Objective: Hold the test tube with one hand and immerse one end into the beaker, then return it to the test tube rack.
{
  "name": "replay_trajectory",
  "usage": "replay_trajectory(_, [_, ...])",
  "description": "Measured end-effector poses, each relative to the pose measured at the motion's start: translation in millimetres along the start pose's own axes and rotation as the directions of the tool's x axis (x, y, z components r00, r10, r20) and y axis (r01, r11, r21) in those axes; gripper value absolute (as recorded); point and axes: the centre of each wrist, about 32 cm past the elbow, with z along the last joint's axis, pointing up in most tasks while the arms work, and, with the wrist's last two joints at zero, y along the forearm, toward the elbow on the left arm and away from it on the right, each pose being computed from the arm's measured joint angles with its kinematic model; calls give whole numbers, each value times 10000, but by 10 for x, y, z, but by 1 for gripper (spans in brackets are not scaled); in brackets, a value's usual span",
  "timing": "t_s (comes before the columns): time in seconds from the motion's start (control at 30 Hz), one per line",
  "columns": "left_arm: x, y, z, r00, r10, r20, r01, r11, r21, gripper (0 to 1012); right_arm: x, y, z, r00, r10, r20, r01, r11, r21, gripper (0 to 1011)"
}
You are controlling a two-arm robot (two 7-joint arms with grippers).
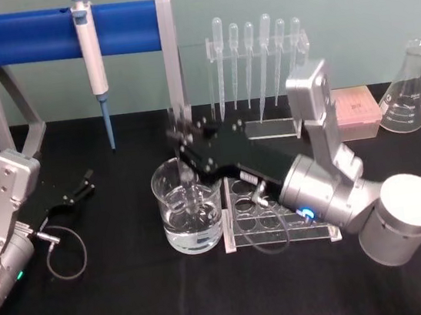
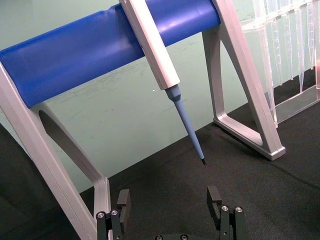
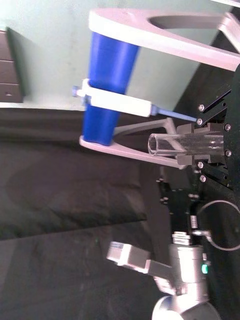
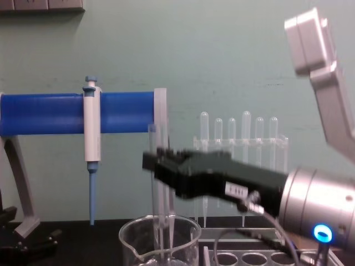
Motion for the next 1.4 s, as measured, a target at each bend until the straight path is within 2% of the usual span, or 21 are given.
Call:
replay_trajectory(0.03, [0,0,0,10000,0,0,0,10000,1,1000,-11,-11,-69,10000,17,-60,-17,10000,-46,223])
replay_trajectory(0.17, [0,0,0,10000,0,-1,0,10000,1,1000,-25,-37,-200,9998,44,-191,-47,9999,-155,223])
replay_trajectory(0.27, [-1,0,0,10000,-1,0,1,10000,1,1000,-38,-47,-247,9997,50,-222,-55,9998,-203,224])
replay_trajectory(1.4, [0,0,0,10000,-1,0,1,10000,2,1000,-44,-61,-268,9998,-4,-212,-1,9997,-230,224])
